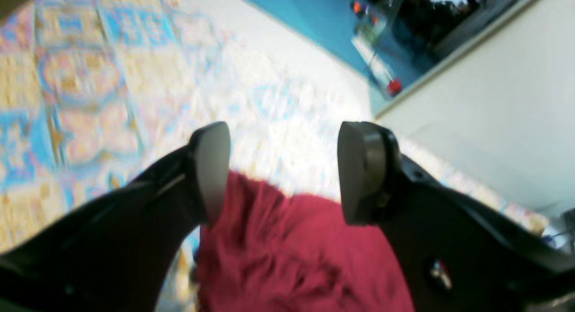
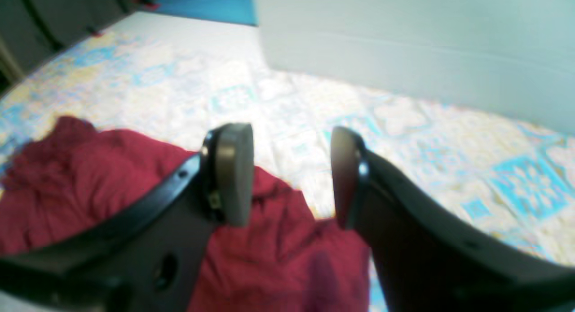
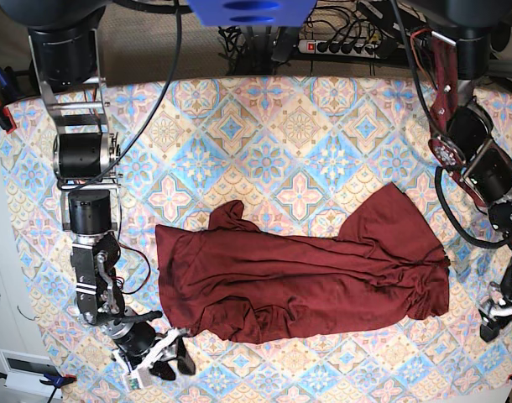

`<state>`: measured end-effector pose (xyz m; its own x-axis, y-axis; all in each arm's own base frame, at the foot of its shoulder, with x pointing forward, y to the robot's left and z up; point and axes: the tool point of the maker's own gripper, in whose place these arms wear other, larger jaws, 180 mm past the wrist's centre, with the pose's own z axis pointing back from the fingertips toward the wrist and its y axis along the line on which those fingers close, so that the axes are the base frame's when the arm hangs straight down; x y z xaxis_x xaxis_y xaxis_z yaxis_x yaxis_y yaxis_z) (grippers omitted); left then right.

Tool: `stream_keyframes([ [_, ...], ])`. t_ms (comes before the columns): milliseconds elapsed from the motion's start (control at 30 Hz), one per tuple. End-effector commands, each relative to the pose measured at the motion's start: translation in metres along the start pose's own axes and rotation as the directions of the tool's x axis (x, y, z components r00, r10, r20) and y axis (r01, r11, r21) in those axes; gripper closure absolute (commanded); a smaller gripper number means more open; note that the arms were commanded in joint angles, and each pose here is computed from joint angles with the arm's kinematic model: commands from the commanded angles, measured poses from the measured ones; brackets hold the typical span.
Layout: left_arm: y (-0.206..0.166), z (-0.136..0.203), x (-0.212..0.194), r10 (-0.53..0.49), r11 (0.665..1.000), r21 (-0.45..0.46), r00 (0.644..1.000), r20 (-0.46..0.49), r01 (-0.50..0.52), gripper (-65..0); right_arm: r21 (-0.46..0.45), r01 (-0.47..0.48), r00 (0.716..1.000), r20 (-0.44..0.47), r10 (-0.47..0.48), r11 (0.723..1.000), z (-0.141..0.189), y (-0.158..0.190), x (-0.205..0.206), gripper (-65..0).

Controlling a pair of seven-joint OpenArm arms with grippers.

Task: Layout the t-shirt on the table in an organized manner, then fold the t-shirt properly
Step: 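Lift and swing the shirt with both grippers, laying it lengthwise, then grasp the shirt's two ends with the left and right grippers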

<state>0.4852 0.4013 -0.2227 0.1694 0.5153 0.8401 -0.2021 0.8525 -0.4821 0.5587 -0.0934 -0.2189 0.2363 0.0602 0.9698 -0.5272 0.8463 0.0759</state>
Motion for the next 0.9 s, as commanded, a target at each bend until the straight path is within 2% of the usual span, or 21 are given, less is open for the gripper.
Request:
stream_keyframes([
  [0,0.003,0.008,0.018,-0.015,1.000,-0.003,0.999,0.048,0.015,-37.5,0.036,-0.018,0.997,0.080,0.015,0.999,-0.001,0.013,0.027,-27.2],
  [100,0.021,0.033,-0.017,-0.053,0.998,0.015,0.997,-0.053,0.053,-37.5,0.055,-0.032,0.999,0.002,0.032,0.998,0.013,0.030,-0.016,-27.2],
  [167,0.030,0.054,-0.042,-0.086,0.996,0.021,0.988,-0.127,0.089,-37.5,0.046,-0.062,0.996,-0.063,0.065,0.997,0.027,0.026,-0.036,-27.2],
  [233,0.026,0.072,-0.068,-0.127,0.992,-0.005,0.972,-0.198,0.128,-37.7,0.053,-0.075,0.991,-0.110,0.081,0.996,0.036,0.032,-0.054,-27.3],
  [300,0.022,0.092,-0.101,-0.181,0.983,-0.044,0.941,-0.285,0.176,-37.6,0.062,-0.063,0.982,-0.173,0.072,0.996,0.046,0.040,-0.082,-27.3],
  [367,0.021,0.111,-0.122,-0.215,0.977,-0.063,0.918,-0.332,0.205,-37.6,0.064,-0.058,0.975,-0.210,0.070,0.996,0.054,0.043,-0.100,-27.4],
  [467,0.021,0.135,-0.160,-0.208,0.978,-0.076,0.895,-0.395,0.193,-37.6,0.063,-0.044,0.966,-0.252,0.058,0.997,0.065,0.045,-0.124,-27.4],
  [533,0.026,0.144,-0.178,-0.193,0.981,-0.066,0.883,-0.428,0.183,-37.6,0.064,-0.029,0.962,-0.270,0.045,0.998,0.069,0.048,-0.136,-27.4],
  [667,0.017,0.149,-0.206,-0.137,0.991,-0.068,0.882,-0.451,0.119,-37.6,0.065,-0.014,0.956,-0.293,0.032,0.998,0.074,0.051,-0.150,-27.3],
  [800,0.003,0.140,-0.220,-0.085,0.996,-0.075,0.892,-0.444,0.057,-37.6,0.065,-0.013,0.955,-0.294,0.032,0.998,0.074,0.051,-0.151,-27.2],
  [867,-0.006,0.129,-0.229,-0.104,0.994,-0.084,0.889,-0.446,0.075,-37.5,0.062,-0.007,0.952,-0.305,0.026,0.998,0.078,0.051,-0.157,-27.2],
])
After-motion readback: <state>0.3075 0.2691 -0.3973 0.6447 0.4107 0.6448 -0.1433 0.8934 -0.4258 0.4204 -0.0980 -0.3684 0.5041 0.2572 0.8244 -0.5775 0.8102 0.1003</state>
